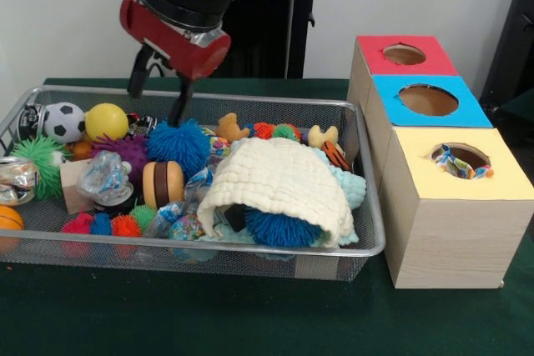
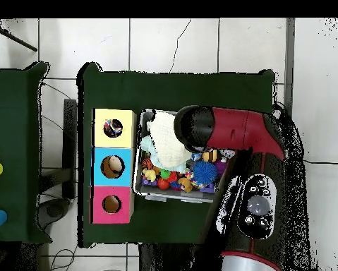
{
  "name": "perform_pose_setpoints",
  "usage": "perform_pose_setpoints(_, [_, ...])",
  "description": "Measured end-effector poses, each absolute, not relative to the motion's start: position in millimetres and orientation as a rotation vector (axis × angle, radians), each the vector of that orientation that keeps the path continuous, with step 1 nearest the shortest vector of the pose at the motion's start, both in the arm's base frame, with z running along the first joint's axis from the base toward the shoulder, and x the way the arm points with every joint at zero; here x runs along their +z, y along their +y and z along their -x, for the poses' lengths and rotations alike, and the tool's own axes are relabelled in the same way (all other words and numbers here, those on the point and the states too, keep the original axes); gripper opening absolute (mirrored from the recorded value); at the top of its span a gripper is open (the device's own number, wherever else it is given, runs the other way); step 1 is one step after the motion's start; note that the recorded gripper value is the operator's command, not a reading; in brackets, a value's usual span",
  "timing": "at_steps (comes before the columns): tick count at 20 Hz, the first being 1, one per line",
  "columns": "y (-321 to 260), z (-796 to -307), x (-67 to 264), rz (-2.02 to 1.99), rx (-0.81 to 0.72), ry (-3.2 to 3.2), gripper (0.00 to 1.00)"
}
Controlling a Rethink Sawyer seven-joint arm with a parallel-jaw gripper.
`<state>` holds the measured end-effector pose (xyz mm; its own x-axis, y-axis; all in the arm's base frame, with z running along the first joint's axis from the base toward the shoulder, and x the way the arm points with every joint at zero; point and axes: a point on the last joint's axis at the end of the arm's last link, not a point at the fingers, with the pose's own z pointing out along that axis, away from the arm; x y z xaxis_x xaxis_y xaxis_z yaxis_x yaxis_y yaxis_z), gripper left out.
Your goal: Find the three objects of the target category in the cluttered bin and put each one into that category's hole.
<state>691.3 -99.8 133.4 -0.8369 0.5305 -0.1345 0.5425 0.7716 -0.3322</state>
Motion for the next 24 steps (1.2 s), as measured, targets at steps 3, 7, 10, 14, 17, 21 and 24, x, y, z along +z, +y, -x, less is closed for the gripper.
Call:
perform_pose_setpoints(3, [-113.5, -682.8, 128.8, -0.898, -0.619, 2.926, 1.00])
perform_pose_setpoints(7, [-132.7, -670.4, 122.4, -0.920, -0.691, 2.926, 1.00])
perform_pose_setpoints(10, [-147.1, -661.5, 114.9, -0.944, -0.729, 2.930, 1.00])
perform_pose_setpoints(14, [-163.3, -653.0, 102.6, -0.982, -0.742, 2.943, 1.00])
perform_pose_setpoints(17, [-183.2, -641.4, 85.8, -1.030, -0.752, 2.959, 1.00])
perform_pose_setpoints(21, [-205.9, -626.7, 63.8, -1.075, -0.755, 2.969, 1.00])
perform_pose_setpoints(24, [-219.2, -615.9, 48.5, -1.101, -0.751, 2.974, 1.00])
